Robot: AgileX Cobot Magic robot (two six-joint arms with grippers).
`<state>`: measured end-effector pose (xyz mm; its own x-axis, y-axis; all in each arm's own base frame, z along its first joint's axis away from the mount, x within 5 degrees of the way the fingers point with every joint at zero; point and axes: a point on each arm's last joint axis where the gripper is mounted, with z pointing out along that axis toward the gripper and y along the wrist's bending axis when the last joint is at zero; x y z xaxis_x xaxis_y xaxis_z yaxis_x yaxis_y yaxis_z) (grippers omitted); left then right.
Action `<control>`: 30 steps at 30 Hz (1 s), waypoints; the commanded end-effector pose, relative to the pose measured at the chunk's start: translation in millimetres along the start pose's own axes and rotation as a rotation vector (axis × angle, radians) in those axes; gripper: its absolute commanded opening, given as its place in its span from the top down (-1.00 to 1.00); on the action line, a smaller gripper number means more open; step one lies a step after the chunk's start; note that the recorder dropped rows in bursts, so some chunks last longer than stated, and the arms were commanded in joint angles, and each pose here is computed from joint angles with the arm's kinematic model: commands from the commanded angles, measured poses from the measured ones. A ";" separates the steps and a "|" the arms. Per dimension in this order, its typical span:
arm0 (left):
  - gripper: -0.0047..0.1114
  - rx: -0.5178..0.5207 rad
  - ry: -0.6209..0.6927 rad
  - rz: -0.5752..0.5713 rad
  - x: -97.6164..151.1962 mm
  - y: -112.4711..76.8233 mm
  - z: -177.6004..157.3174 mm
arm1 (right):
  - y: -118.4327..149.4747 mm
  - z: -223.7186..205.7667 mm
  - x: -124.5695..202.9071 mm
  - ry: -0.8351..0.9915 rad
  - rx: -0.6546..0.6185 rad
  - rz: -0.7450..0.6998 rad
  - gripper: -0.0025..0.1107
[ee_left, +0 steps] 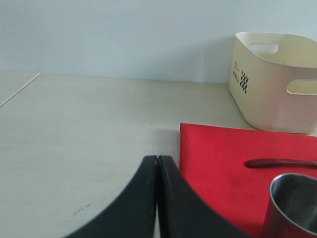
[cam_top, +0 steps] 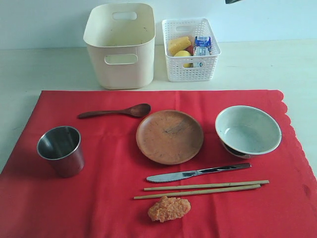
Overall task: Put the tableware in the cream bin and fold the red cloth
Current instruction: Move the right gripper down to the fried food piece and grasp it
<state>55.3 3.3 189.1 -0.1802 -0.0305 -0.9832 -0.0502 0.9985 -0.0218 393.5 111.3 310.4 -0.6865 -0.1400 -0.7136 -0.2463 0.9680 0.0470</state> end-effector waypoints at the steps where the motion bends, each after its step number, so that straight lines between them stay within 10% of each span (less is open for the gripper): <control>1: 0.88 0.008 -0.005 -0.005 -0.1 -0.5 -0.4 | 2.6 -24.4 21.2 0.023 -0.047 0.003 0.96; 26: 0.88 0.008 -0.005 -0.005 -0.1 -0.5 -0.4 | 178.5 -65.5 208.8 0.413 -0.583 -0.568 0.95; 30: 0.88 0.008 -0.005 -0.005 -0.1 -0.5 -0.4 | 187.1 -67.2 227.5 0.443 -0.582 -0.637 0.69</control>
<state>55.3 3.3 189.1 -0.1802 -0.0305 -0.9832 -0.0502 0.9985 -0.0218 150.1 244.1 207.8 -0.4987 -0.7666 -0.4045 -0.8658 0.4622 0.1916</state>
